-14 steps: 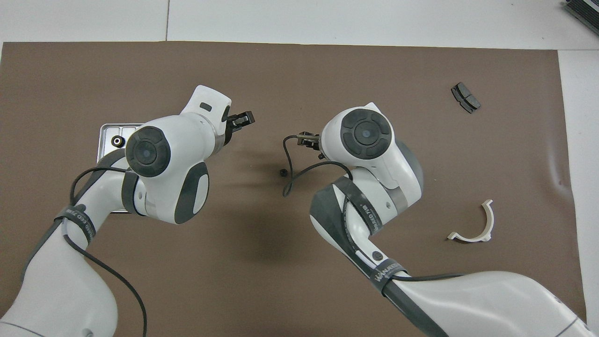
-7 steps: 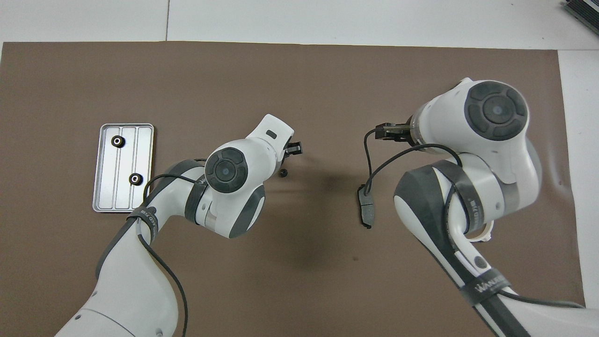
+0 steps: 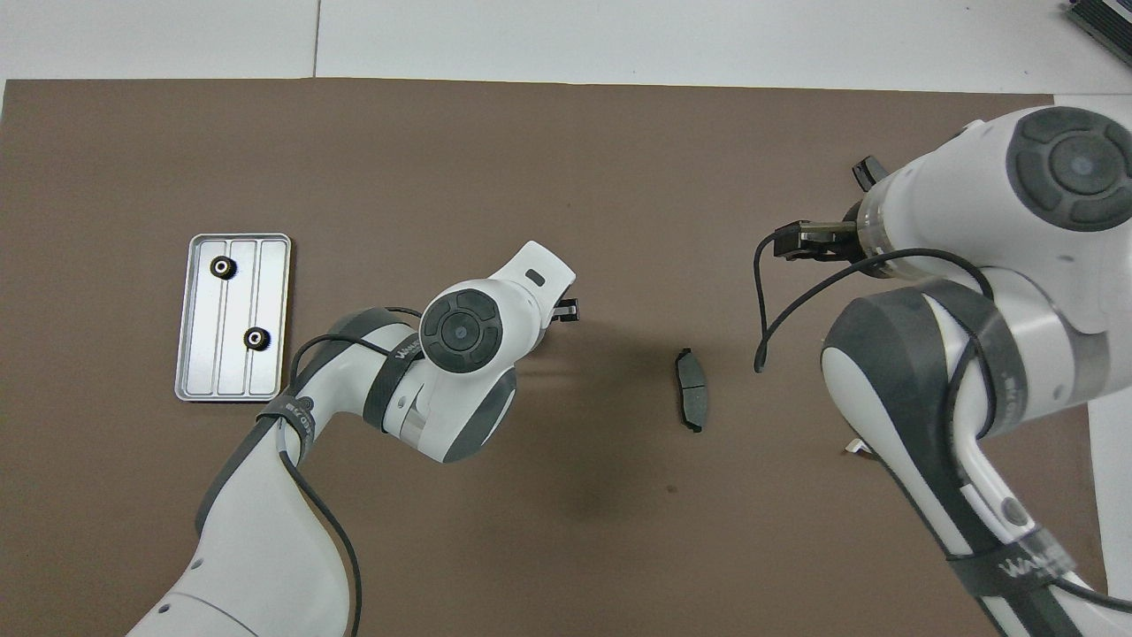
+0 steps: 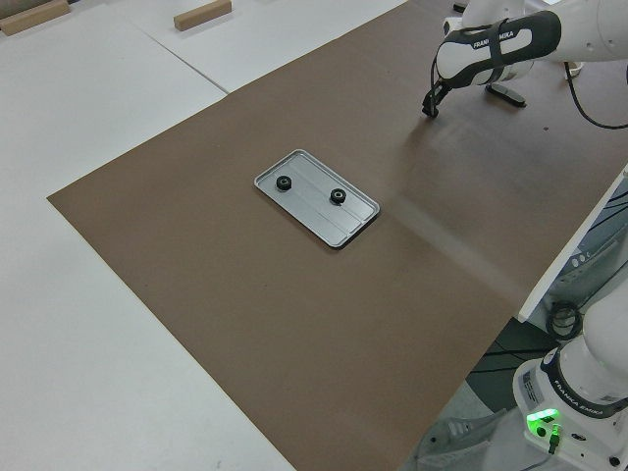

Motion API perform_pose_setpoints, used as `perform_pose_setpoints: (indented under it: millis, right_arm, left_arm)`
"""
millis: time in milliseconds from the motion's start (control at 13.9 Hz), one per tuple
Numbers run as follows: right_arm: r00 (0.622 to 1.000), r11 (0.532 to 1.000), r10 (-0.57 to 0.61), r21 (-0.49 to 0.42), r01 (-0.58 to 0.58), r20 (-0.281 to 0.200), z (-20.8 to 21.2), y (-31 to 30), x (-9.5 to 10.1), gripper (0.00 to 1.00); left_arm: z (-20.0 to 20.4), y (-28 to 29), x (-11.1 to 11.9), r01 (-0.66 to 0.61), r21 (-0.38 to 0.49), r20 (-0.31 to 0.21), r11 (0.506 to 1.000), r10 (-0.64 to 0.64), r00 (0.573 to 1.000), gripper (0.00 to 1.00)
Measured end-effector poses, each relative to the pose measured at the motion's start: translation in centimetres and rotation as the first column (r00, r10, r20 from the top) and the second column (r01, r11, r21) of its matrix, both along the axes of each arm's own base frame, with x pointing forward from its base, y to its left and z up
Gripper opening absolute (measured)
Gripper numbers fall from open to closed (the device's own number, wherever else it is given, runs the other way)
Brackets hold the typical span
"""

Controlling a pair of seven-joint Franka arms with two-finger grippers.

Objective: Pick bearing gear from pile to tray

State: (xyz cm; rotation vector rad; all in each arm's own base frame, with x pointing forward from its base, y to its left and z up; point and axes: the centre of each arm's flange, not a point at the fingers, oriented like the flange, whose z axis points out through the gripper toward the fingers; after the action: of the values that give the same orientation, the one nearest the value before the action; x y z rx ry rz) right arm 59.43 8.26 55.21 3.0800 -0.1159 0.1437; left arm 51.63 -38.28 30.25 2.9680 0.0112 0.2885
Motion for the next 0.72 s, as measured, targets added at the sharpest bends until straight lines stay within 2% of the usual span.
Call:
perform_pose_setpoints:
  millis: [216, 720]
  right_arm:
    - [0.999, 1.0, -0.009, -0.001, 0.009, -0.036, 2.7, -0.8, -0.5, 1.0]
    - [0.999, 1.0, -0.027, 0.0, 0.027, -0.038, 5.3, -1.6, -0.8, 1.0]
  left_arm:
    - [-0.2, -0.2, -0.4, 0.008, 0.005, -0.005, 1.0, -0.008, 1.0, 0.4]
    - [-0.5, -0.1, -0.5, 0.011, 0.011, -0.007, 1.0, -0.011, 1.0, 0.37]
